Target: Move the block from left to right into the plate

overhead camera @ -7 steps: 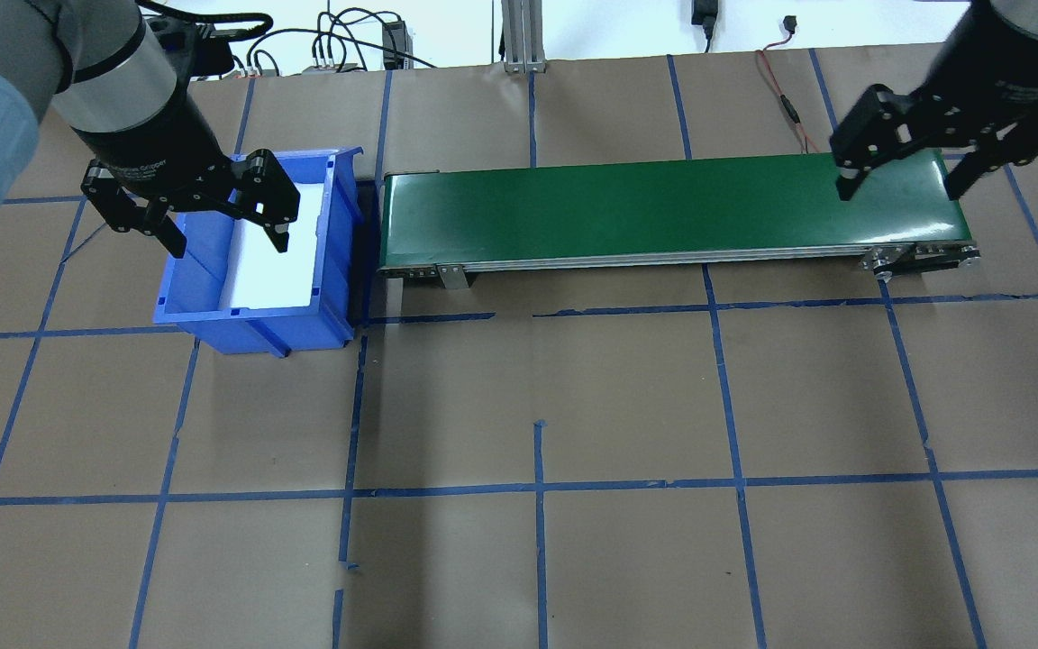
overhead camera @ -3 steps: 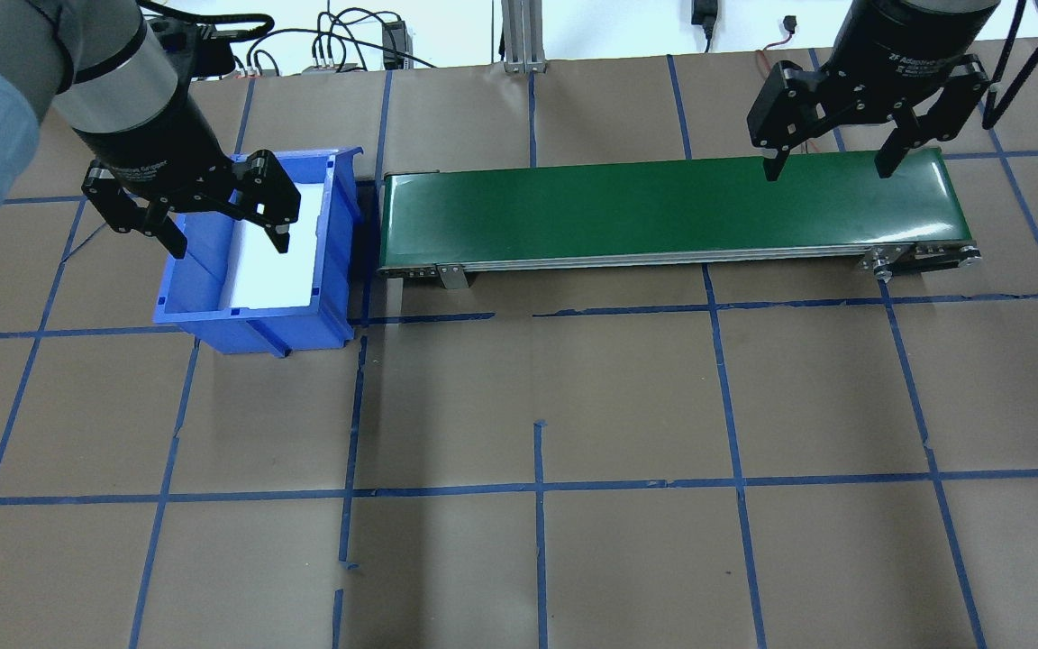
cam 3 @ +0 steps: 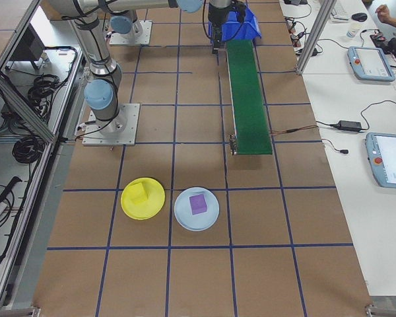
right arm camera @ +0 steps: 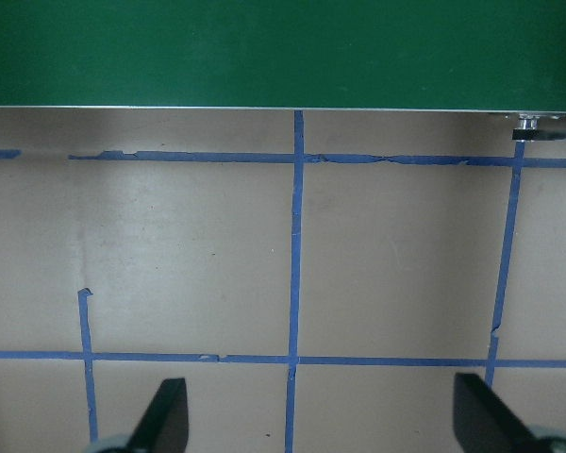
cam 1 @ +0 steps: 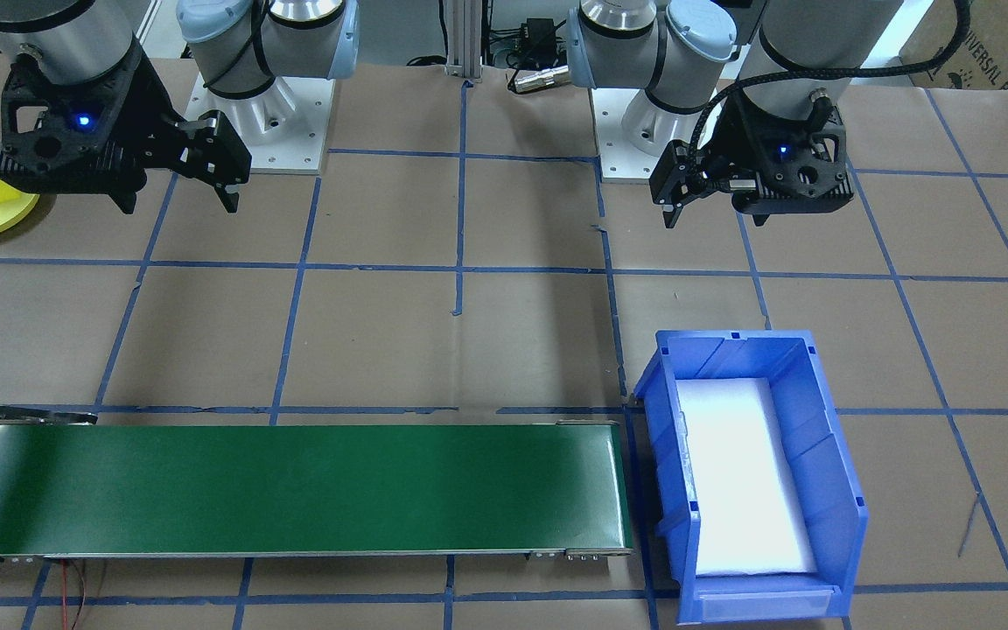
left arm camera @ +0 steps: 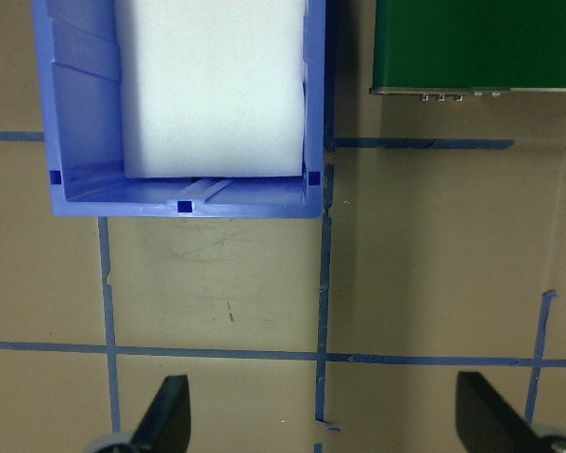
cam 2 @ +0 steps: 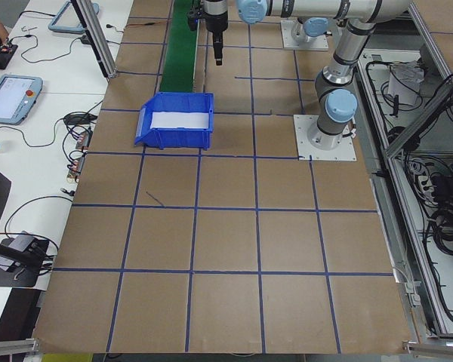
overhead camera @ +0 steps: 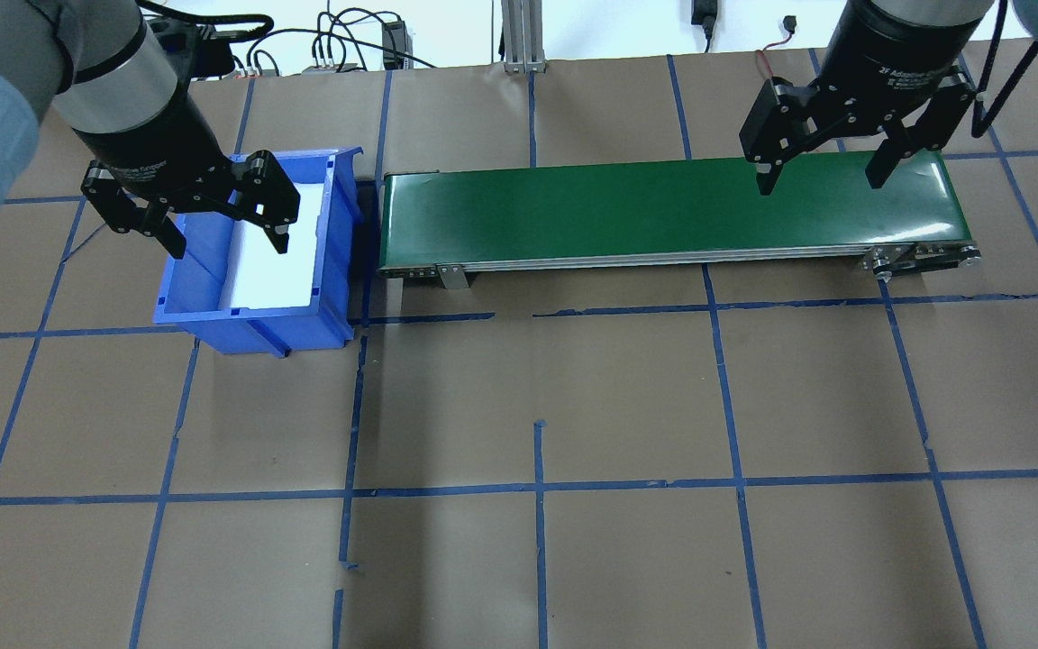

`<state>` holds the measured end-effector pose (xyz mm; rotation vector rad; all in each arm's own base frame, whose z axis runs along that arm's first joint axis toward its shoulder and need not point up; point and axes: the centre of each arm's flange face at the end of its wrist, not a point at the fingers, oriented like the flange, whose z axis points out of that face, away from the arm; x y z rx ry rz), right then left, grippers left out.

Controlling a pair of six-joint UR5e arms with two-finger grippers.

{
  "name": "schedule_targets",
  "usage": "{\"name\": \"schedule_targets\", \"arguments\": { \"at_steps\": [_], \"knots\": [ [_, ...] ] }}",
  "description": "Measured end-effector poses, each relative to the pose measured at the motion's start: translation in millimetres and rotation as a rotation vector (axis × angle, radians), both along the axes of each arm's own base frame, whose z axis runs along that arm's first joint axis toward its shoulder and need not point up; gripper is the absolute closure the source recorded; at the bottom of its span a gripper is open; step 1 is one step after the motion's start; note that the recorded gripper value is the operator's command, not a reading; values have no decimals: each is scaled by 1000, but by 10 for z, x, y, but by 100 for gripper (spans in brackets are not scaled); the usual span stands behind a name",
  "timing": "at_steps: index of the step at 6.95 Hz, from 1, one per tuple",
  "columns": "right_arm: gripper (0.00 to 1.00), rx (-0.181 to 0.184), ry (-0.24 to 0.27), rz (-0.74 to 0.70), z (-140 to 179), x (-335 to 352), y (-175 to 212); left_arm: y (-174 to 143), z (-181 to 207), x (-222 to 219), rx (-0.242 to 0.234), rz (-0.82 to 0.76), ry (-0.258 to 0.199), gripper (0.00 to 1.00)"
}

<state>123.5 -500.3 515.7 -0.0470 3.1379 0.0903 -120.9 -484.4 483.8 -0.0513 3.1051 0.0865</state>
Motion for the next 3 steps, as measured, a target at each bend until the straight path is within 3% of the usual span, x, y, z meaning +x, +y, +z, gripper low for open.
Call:
{"name": "schedule_targets", "arguments": {
  "at_steps": [3],
  "knots": [
    [0,35,37,-2,-26,-73,51,16,30,17,-7,3,-4,0]
  ]
}}
